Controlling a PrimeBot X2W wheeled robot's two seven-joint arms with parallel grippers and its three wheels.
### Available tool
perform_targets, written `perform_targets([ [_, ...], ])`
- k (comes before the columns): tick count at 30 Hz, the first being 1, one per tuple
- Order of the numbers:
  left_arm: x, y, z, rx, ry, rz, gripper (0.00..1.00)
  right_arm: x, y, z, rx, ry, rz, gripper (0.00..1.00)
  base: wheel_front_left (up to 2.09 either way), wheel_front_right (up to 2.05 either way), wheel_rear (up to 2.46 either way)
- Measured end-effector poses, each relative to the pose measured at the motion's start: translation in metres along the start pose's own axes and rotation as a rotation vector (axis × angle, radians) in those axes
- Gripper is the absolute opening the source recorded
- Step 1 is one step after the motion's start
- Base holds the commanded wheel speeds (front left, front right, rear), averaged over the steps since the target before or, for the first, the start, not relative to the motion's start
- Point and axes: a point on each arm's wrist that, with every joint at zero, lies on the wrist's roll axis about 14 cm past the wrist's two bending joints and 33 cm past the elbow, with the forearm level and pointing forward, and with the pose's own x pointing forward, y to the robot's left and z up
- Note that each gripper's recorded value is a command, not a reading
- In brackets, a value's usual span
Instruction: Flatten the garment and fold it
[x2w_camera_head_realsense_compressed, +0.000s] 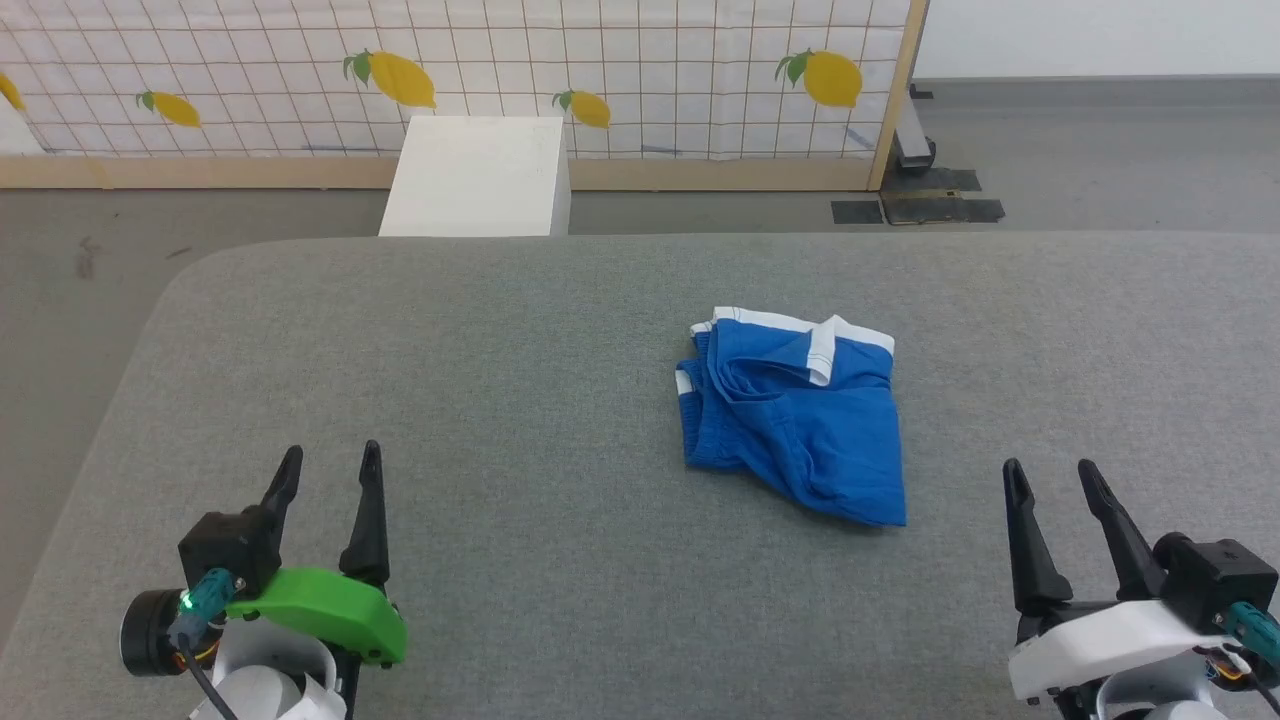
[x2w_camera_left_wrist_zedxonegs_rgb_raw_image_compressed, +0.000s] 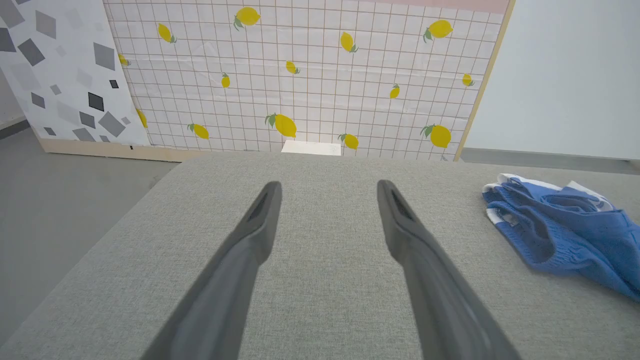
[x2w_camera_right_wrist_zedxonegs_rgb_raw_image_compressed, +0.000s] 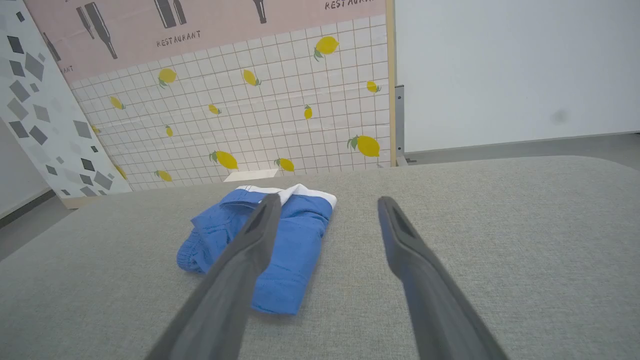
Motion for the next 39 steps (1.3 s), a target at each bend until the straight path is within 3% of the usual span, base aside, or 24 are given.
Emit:
perform_targets([
  [11,0.003,-0.003,-0.002,-0.009,0.004,-0.007,1.0,0.017,-0.002,-0.008,0.019,0.107,-0.003,1.0,0.0,0.0,0.0],
  [21,0.018,-0.009,-0.006,-0.022,0.009,-0.027,1.0,0.09,-0.002,-0.02,-0.056,0.432,0.055,1.0,0.0,0.0,0.0],
  [30,0.035,0.001,-0.024,-0.022,0.046,-0.005,1.0,0.126,0.014,-0.076,-0.168,0.82,0.118,1.0,0.0,0.0,0.0],
  [39,0.041,0.015,-0.043,-0.016,0.086,0.029,1.0,0.119,0.026,-0.14,-0.242,1.071,0.158,1.0,0.0,0.0,0.0],
])
